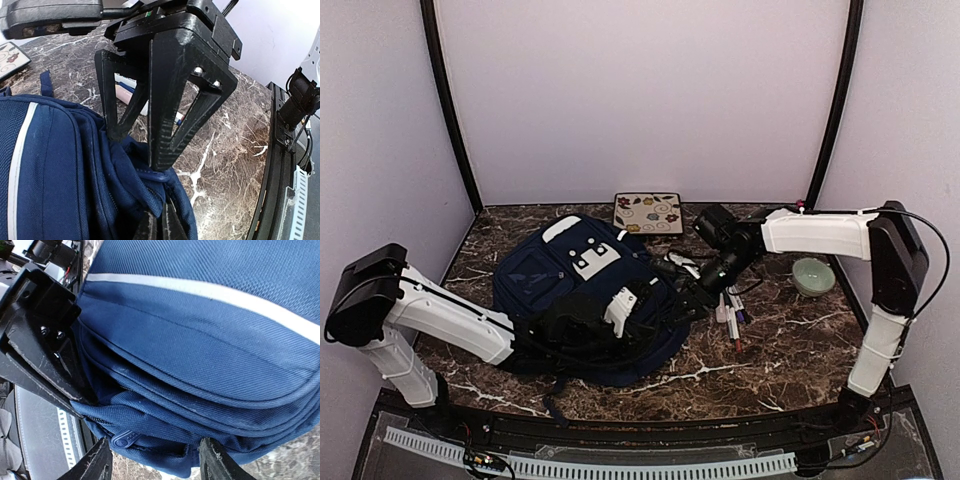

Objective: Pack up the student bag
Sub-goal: Grab the largest pocket of the student bag.

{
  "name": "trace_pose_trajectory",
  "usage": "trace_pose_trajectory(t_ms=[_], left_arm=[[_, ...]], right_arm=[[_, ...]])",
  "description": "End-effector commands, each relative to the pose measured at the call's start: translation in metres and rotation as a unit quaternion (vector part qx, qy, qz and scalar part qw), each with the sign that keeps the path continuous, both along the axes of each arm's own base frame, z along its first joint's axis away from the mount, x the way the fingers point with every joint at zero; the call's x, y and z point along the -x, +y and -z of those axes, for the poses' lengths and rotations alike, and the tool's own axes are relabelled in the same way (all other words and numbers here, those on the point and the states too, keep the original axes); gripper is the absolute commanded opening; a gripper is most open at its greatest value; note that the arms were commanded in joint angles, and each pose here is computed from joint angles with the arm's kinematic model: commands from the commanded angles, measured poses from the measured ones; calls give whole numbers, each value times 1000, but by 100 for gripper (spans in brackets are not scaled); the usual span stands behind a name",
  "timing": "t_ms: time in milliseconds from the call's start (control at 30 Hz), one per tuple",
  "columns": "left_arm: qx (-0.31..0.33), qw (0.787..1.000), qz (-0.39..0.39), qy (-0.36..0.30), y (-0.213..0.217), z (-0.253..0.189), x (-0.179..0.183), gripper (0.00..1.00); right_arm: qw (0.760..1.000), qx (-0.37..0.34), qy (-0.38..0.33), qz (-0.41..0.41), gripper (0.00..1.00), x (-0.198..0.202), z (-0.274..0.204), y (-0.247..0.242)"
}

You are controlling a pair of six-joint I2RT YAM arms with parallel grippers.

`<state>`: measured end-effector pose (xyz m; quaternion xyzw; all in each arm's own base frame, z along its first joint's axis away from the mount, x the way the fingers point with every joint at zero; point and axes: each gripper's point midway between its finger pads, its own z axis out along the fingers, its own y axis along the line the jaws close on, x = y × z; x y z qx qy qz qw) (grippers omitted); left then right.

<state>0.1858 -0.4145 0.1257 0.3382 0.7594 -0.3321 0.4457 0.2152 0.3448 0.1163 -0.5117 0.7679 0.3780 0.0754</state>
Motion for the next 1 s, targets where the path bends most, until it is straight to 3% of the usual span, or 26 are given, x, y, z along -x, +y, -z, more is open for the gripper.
trace_pose_trajectory(t_ms=[0, 233, 467, 767, 967], left_arm=[[100, 994, 2, -33, -18, -57, -7, 0], [100, 994, -9, -35, -14, -55, -10, 0], [116, 992, -45, -37, -4, -57, -18, 0], [124, 991, -42, -30, -11, -56, -19, 0], [133, 990, -25, -31, -19, -59, -15, 0]], right_arm=[[1000, 15, 25, -3, 60, 12, 2, 2], [997, 2, 76, -18, 60, 28, 4, 6], [999, -15, 30, 22, 59, 22, -11, 2], [999, -1, 47, 22, 56, 21, -2, 11], [998, 0, 52, 20, 47, 20, 5, 15]])
